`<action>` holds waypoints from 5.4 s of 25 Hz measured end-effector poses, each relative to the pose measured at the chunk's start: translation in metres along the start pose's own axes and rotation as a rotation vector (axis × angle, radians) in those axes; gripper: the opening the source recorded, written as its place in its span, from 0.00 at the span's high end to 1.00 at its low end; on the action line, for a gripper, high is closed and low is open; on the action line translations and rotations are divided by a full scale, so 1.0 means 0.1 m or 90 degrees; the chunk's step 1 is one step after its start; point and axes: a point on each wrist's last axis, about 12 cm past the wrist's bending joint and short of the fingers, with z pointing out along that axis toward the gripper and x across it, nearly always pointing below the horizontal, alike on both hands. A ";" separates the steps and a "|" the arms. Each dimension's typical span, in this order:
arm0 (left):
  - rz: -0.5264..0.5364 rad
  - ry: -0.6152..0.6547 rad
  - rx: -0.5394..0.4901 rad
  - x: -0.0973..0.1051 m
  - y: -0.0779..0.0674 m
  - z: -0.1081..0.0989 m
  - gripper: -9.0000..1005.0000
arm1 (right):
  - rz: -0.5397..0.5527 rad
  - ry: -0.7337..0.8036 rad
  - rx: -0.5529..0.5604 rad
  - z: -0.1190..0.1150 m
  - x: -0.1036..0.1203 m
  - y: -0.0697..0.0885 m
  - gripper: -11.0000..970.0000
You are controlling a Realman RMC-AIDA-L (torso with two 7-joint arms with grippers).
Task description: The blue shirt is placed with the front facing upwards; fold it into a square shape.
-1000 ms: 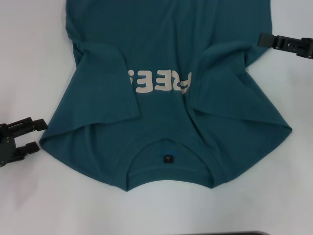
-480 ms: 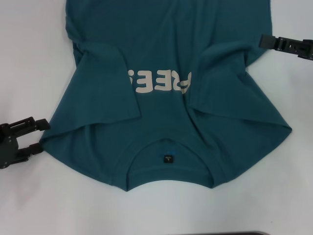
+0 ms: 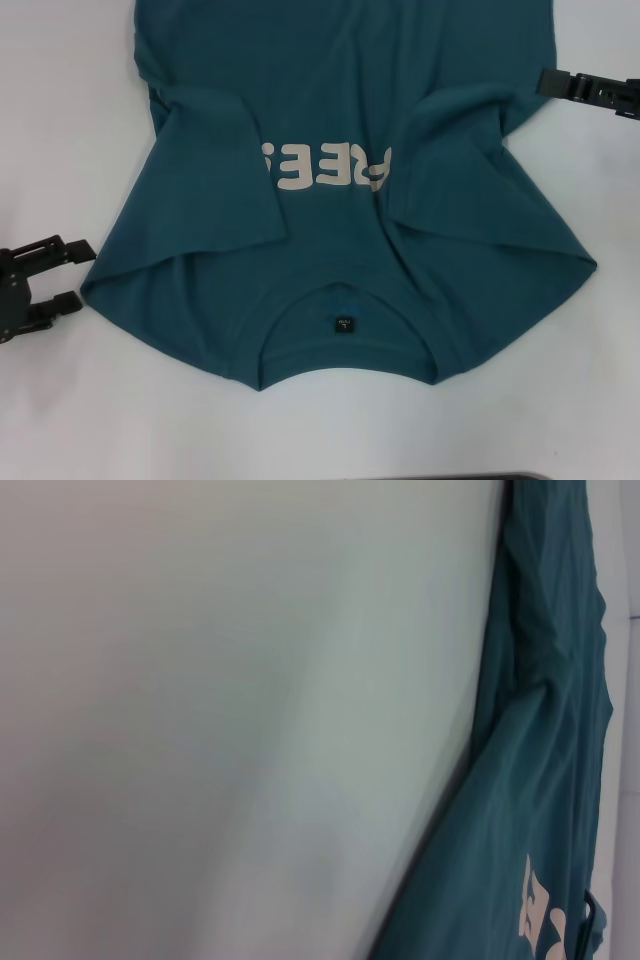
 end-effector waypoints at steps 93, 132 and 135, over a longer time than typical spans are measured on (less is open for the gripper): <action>0.055 0.062 -0.006 -0.05 -0.32 0.35 0.18 | 0.014 -0.010 0.010 -0.06 0.02 -0.02 0.05; 0.173 0.133 0.011 0.08 -0.43 0.21 0.95 | 0.075 0.112 0.095 -0.34 -0.10 -0.15 0.05; 0.181 0.135 0.014 0.07 -0.44 0.20 0.95 | 0.114 0.184 0.148 -0.50 -0.14 -0.20 0.05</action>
